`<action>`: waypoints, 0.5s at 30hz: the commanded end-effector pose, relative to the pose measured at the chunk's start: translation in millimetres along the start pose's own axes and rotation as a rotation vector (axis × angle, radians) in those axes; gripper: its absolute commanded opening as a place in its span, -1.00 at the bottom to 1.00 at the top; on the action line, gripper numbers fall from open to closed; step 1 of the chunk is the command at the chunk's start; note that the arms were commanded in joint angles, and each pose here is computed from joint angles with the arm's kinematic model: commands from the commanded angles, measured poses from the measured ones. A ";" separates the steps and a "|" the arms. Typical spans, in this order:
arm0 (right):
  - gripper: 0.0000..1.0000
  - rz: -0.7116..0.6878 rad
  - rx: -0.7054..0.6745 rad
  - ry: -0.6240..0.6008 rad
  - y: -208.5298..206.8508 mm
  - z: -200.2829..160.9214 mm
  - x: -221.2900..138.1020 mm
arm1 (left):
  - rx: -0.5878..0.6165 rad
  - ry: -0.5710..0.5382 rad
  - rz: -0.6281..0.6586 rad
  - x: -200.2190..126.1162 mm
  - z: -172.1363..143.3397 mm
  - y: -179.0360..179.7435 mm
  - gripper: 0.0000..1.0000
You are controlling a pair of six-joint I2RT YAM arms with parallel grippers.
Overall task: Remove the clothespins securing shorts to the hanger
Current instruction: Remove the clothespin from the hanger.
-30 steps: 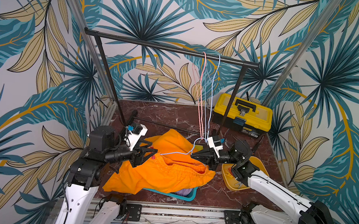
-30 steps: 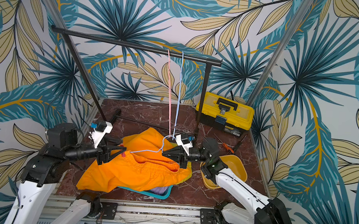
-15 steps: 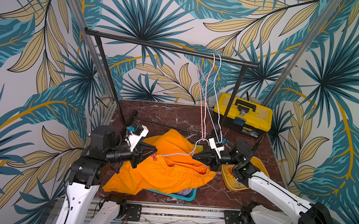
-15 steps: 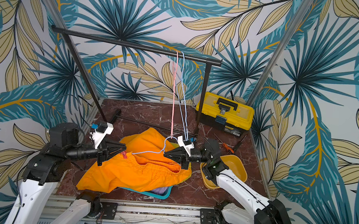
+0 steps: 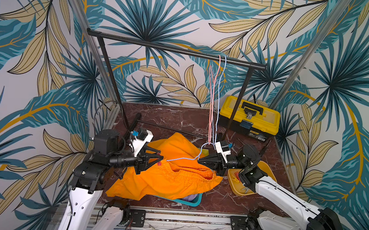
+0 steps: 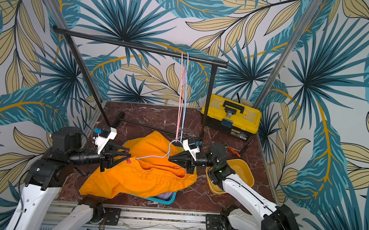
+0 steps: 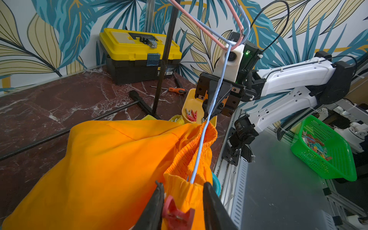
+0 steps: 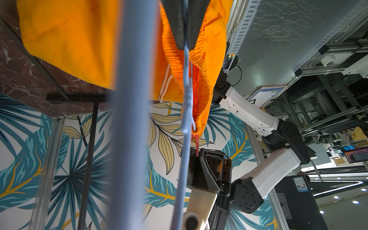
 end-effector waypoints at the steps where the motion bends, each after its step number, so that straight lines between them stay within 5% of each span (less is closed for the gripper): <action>1: -1.00 0.017 -0.033 -0.020 1.8 7.1 -2.0 | 0.009 -0.005 -0.022 -1.8 -4.2 -4.5 -0.05; 4: -1.00 0.023 -0.043 -0.022 1.4 10.0 -2.4 | 0.016 -0.010 -0.035 -2.7 -3.9 -7.1 0.04; 7: -1.00 0.024 -0.043 -0.020 -1.9 10.4 -1.3 | 0.015 -0.007 -0.056 -1.5 -3.6 -7.3 -0.34; 15: -1.00 0.043 -0.030 -0.025 -5.2 10.6 1.1 | 0.008 -0.001 -0.097 1.5 -1.1 -6.1 -0.80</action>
Point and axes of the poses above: each gripper's point midway between its finger pads, its own x axis out along the fingers, its own y axis along the line the jaws close on, z = x × y, the point moved 7 cm from there along -x, back along the fingers, and after that the axes turned 3 degrees about -x, right-handed, at the moved point
